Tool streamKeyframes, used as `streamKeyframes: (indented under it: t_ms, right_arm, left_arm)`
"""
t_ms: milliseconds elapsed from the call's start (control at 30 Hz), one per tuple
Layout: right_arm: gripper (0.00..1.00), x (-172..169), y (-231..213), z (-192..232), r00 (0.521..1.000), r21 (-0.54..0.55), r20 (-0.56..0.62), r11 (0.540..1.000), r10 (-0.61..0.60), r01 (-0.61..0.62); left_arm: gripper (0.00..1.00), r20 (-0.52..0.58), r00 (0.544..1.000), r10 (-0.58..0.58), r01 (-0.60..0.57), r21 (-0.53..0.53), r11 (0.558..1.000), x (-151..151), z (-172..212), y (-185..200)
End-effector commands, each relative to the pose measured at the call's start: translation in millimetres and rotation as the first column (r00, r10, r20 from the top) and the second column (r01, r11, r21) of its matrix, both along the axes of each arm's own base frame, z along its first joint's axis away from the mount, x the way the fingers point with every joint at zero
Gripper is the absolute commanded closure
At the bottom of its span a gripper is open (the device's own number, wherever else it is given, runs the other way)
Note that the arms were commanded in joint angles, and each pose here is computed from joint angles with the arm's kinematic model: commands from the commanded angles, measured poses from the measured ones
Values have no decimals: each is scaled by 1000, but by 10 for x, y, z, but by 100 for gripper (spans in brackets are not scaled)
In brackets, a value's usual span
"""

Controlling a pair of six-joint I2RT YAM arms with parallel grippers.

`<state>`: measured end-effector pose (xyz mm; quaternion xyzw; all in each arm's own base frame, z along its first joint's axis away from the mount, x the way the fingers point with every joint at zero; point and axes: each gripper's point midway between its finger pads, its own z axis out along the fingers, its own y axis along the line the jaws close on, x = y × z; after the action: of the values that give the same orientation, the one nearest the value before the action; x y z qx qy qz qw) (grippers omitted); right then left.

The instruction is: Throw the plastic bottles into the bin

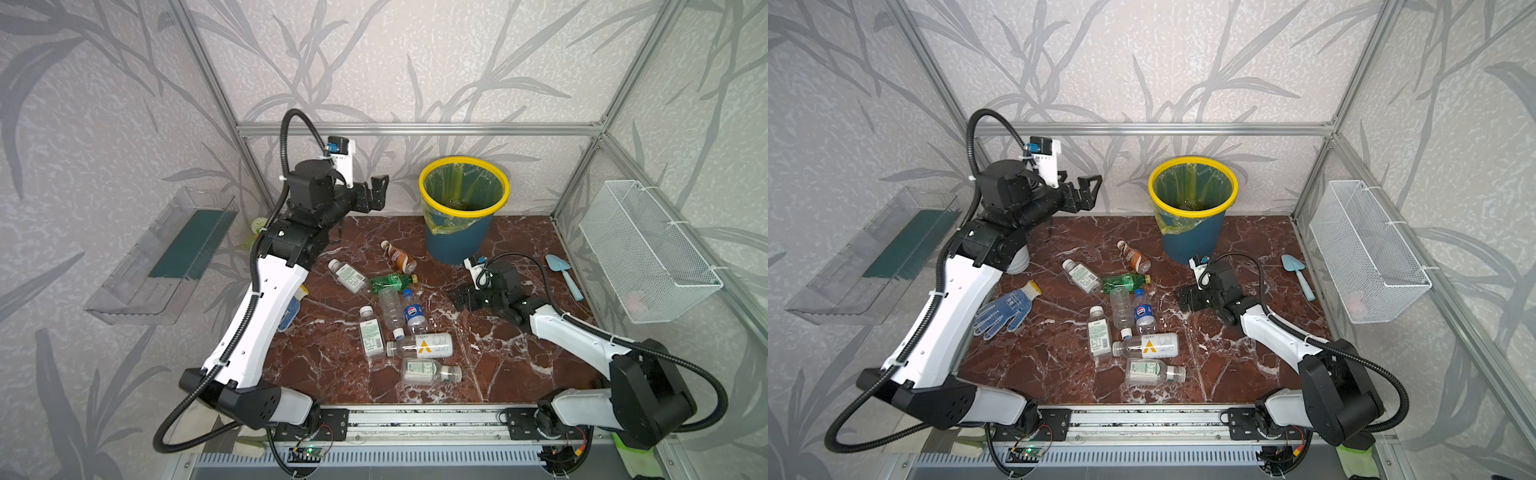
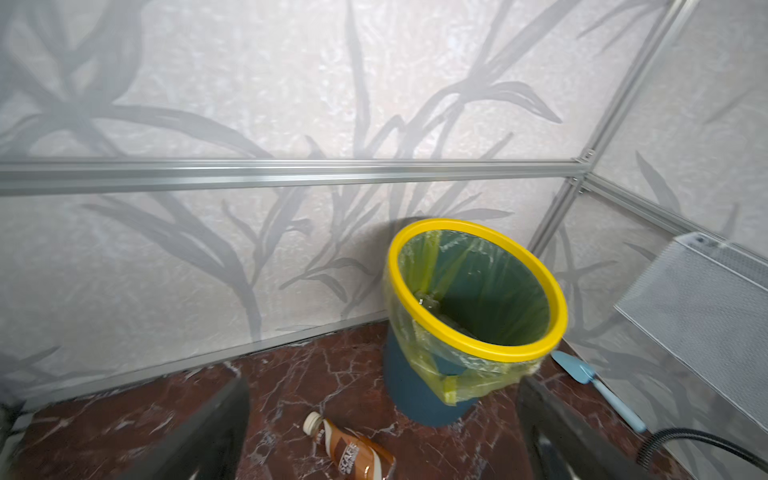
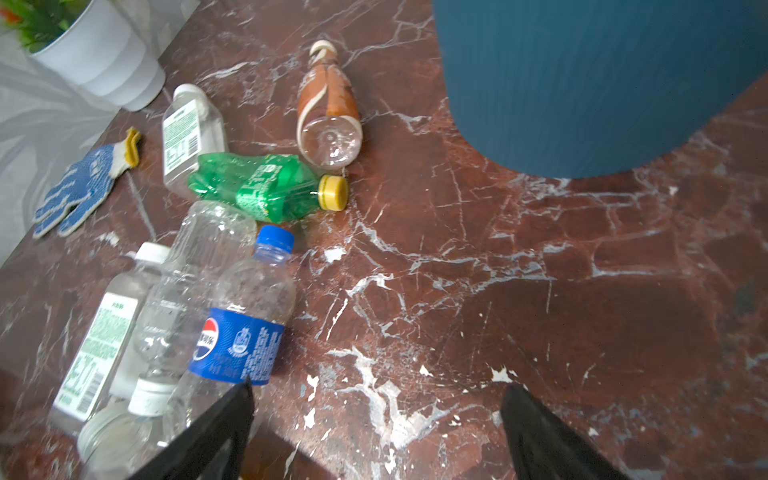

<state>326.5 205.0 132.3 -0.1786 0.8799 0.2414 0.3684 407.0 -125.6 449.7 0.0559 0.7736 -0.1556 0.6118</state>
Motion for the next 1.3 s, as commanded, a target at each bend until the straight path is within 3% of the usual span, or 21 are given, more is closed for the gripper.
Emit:
streamKeyframes:
  t_ms: [0,167,367,533,900,1133,1267]
  right_arm:
    - [7,-225,120,173,983,-49,14,982,184,-183]
    - [7,-518,294,319,940,-39,-2,939,342,-342]
    - [10,-1085,508,334,856,-211,-22,835,516,-509]
    - [13,-1552,558,362,810,-270,-60,771,584,-576]
    - [22,-2194,599,-20,758,-242,-223,718,614,-653]
    - [22,-2247,613,-363,760,-220,-262,730,594,-647]
    - [20,-2234,641,-477,744,-247,-311,705,592,-664]
  left_arm:
    - [2,-178,973,150,-150,12,989,86,-820,429]
    - [2,-299,921,251,-234,90,968,-156,-1446,826]
    - [2,-329,906,268,-244,111,963,-282,-1799,927]
    - [3,-371,887,274,-255,100,962,-274,-1950,952]
    - [4,-398,886,239,-239,50,970,-252,-2023,882]
    - [5,-402,886,231,-233,43,971,-249,-2028,862]
    - [5,-405,884,233,-235,45,971,-247,-2037,867]
